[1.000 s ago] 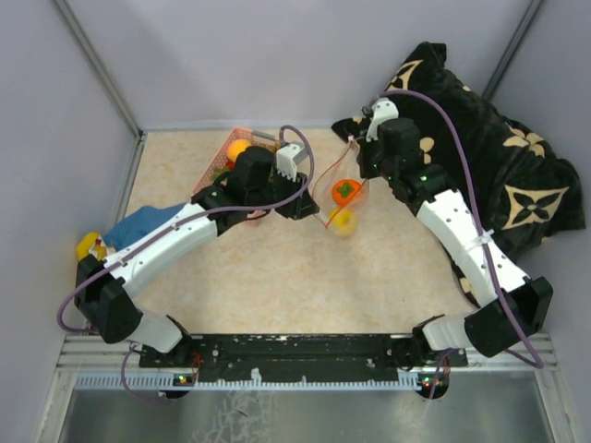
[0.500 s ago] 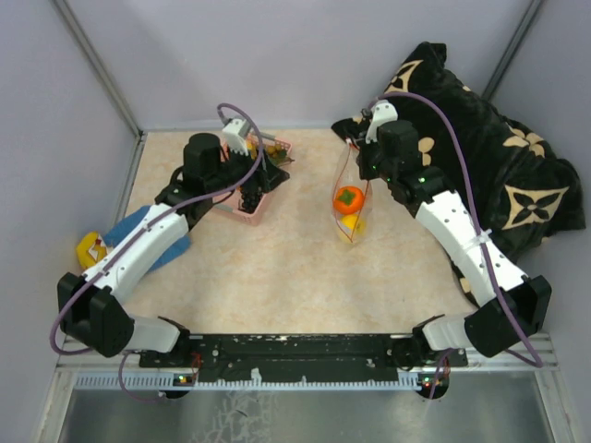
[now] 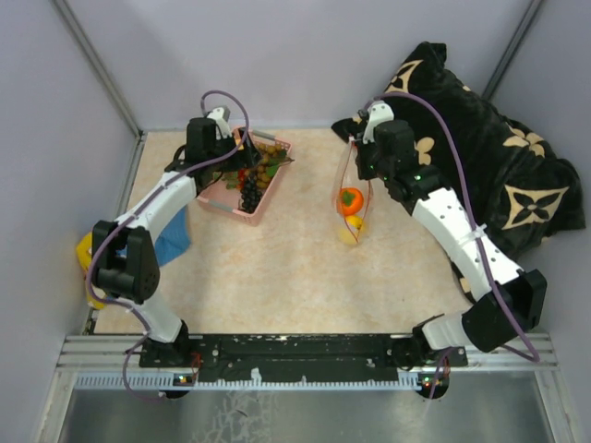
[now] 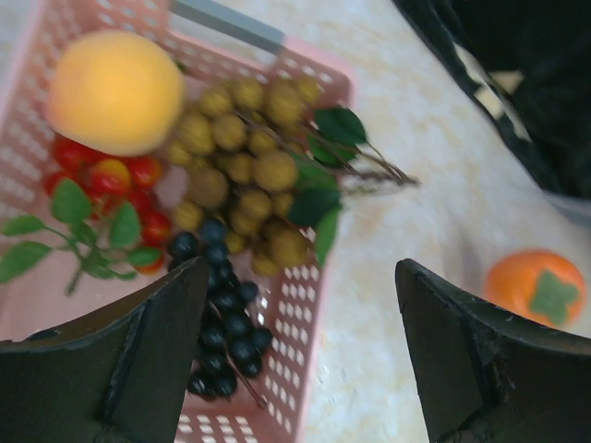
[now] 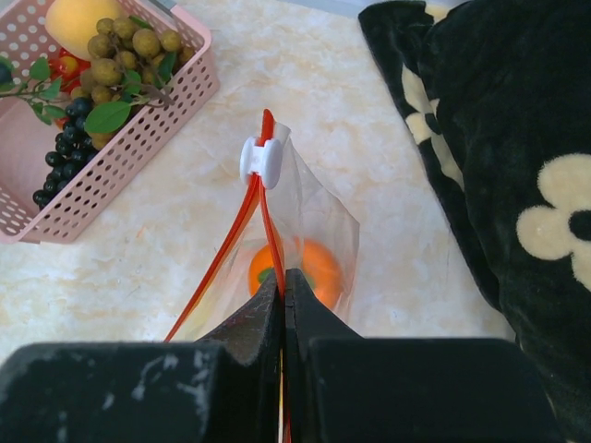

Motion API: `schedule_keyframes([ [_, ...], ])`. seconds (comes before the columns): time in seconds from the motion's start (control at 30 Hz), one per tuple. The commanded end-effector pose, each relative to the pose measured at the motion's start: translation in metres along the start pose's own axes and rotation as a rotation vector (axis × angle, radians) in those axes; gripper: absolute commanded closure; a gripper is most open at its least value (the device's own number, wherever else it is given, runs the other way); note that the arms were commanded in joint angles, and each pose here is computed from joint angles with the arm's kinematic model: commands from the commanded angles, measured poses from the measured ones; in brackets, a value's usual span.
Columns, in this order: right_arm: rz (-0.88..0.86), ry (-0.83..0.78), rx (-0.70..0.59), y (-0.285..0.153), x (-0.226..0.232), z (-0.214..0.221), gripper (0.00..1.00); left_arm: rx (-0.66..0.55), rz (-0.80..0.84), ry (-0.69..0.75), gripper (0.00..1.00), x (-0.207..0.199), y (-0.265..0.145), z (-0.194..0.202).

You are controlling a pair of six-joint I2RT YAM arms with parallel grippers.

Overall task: Place the food in the zip-top bag and seal the zipper
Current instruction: Pick up the fake fruit from the bin.

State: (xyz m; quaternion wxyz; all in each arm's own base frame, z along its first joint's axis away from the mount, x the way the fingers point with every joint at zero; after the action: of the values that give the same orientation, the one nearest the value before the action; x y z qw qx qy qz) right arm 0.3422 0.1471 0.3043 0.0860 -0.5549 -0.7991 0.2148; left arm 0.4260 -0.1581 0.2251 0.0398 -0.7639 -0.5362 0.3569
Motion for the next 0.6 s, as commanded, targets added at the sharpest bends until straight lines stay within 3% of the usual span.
schedule_keyframes([
  [0.0,0.029,-0.007,-0.098,-0.002,-0.007,-0.027,1.0,-0.123,-0.187,-0.044,0.12,0.03,0.022,-0.034],
  [0.37,0.02,-0.018,-0.076,0.009,-0.006,-0.025,1.0,-0.244,-0.353,-0.128,0.1,0.069,0.083,-0.054],
  [0.57,0.02,-0.025,-0.069,0.013,-0.006,-0.024,1.0,-0.222,-0.325,-0.015,0.08,0.078,0.119,-0.06],
])
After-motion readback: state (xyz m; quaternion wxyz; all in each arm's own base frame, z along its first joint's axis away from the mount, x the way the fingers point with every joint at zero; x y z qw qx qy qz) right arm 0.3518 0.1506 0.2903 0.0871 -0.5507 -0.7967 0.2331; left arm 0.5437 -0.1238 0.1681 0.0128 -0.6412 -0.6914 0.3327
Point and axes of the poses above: each gripper's point midway between its finger pads, its own y axis out along the fingers, its own x axis along the line the jaws close on, z = x × y, the point moved 5 cm from there along -y, back along the fingers, and after that the axes turned 8 degrees about -y, right-handed, at the moved point
